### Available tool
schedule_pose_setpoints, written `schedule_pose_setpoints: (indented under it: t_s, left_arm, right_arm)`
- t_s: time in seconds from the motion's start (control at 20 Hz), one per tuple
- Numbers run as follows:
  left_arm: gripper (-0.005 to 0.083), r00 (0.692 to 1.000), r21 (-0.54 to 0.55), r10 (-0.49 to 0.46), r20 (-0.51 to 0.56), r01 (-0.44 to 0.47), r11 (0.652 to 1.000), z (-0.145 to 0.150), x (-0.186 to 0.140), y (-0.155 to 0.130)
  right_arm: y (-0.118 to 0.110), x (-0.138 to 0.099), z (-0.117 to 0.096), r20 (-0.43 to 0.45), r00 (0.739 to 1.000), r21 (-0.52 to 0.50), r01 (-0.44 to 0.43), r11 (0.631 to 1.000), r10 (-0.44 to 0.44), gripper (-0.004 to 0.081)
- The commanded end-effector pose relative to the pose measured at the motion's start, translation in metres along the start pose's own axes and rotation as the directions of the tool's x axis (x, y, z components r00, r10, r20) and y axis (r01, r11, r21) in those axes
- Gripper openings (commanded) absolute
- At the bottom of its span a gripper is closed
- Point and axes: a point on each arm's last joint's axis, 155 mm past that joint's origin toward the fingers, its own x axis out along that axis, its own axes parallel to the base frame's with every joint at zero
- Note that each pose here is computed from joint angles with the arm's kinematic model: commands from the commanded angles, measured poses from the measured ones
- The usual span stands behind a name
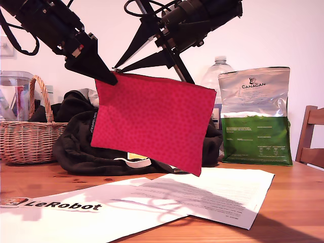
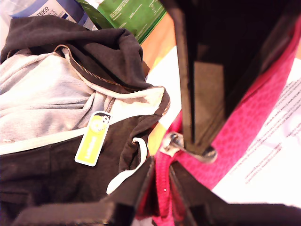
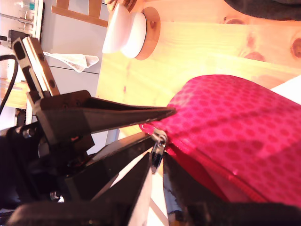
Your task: Close the zipper in the zip bag in front of you
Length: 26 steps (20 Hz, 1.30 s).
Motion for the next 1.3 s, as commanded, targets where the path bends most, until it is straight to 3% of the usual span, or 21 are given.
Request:
schedule_pose_setpoints:
  t_s: [0.0, 0.3, 0.4, 1.25]
  left_arm:
    - [-0.0022, 0.999, 0.005, 0.004, 0.043, -0.004, 1.000, 0.013, -0.002, 0.000]
    - [-0.0022, 0.999, 0.004, -0.003, 0.045, 0.003, 1.000, 0.014, -0.002, -0.001]
    - [-0.0022, 0.999, 0.004, -0.003, 0.045, 0.003, 1.000, 0.014, -0.002, -0.001]
    - [-0.0022, 0.999, -0.014, 0.036, 0.021, -0.036, 0.999, 0.002, -0.006, 0.014]
  right_arm:
    - [0.001, 0.006, -0.001, -0.004, 1.000, -0.008, -0.001, 1.000, 0.001, 0.0054]
    - [-0.004, 0.006, 0.003, 0.019, 1.000, -0.006, 0.023, 1.000, -0.023, 0.0049]
    - [-0.006, 0.006, 0.005, 0.030, 0.999, -0.007, 0.035, 0.999, -0.034, -0.0016]
    - [-0.008, 0.002, -0.005, -0.029, 0.999, 0.000, 0.015, 1.000, -0.015, -0.0013]
